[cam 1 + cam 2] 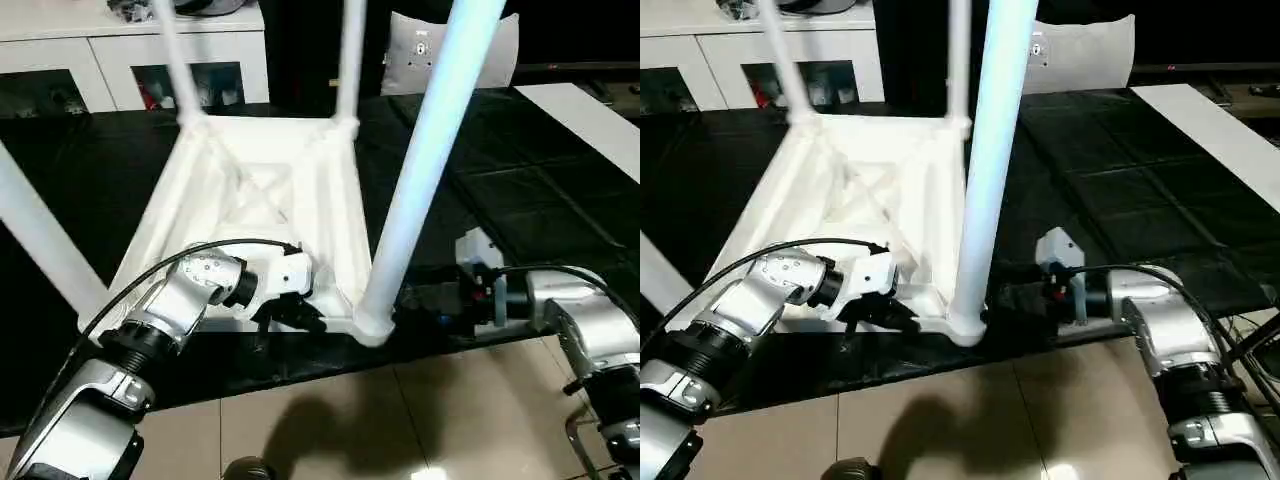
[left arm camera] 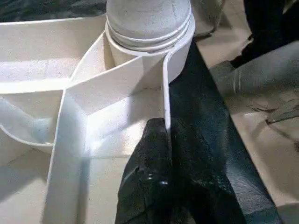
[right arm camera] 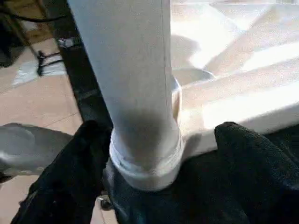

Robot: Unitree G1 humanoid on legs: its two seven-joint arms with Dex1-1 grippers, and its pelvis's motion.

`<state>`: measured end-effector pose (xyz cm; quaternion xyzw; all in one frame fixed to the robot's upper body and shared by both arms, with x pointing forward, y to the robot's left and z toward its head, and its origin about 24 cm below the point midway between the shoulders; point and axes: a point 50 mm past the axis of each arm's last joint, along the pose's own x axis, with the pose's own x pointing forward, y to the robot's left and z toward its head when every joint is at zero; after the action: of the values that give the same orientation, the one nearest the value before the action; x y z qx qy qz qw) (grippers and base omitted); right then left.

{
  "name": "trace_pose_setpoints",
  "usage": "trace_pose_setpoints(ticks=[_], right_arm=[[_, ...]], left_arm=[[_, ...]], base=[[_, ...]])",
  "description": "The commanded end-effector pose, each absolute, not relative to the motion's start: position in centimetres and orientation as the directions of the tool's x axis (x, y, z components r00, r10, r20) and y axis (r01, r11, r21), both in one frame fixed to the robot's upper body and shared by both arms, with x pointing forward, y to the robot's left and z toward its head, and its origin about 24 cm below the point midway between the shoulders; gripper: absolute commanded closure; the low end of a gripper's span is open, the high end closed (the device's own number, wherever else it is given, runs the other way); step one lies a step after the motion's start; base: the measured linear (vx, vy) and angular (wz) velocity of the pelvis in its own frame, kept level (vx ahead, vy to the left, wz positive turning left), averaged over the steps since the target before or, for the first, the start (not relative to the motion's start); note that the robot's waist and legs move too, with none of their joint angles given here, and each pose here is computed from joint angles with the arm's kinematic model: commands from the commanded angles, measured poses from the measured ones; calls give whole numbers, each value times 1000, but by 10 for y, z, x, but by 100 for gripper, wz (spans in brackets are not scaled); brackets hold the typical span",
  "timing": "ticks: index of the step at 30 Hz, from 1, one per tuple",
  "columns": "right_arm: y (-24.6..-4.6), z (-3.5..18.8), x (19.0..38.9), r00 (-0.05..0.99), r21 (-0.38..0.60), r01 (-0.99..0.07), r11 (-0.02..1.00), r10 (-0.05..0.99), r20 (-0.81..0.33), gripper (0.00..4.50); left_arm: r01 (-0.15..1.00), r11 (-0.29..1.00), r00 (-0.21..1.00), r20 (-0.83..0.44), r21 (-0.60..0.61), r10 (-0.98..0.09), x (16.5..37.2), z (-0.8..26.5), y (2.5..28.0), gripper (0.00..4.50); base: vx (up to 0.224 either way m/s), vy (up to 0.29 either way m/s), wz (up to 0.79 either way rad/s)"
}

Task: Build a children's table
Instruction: Rotate leg to tighten

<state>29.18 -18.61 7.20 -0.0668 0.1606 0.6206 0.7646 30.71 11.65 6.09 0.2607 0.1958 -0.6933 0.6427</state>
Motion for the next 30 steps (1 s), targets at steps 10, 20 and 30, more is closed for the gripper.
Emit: trace_pose_setpoints(ticks=[10, 20, 30], right_arm=[[-174, 71, 289, 50, 200, -974, 107, 962, -269, 180], [-169, 71, 295, 184, 231, -942, 243, 951, -246, 245], [-127, 55, 338, 634, 259, -647, 717, 695, -339, 250]], left_arm=[[975, -209, -118, -618, 76, -777, 303, 63, 102, 450], [995, -58, -3, -570, 79, -822, 312, 65, 95, 450], [958, 285, 263, -513, 37, -817, 329, 65, 58, 450]], base=[[0, 0, 0], [0, 0, 0], [-6, -1, -1]])
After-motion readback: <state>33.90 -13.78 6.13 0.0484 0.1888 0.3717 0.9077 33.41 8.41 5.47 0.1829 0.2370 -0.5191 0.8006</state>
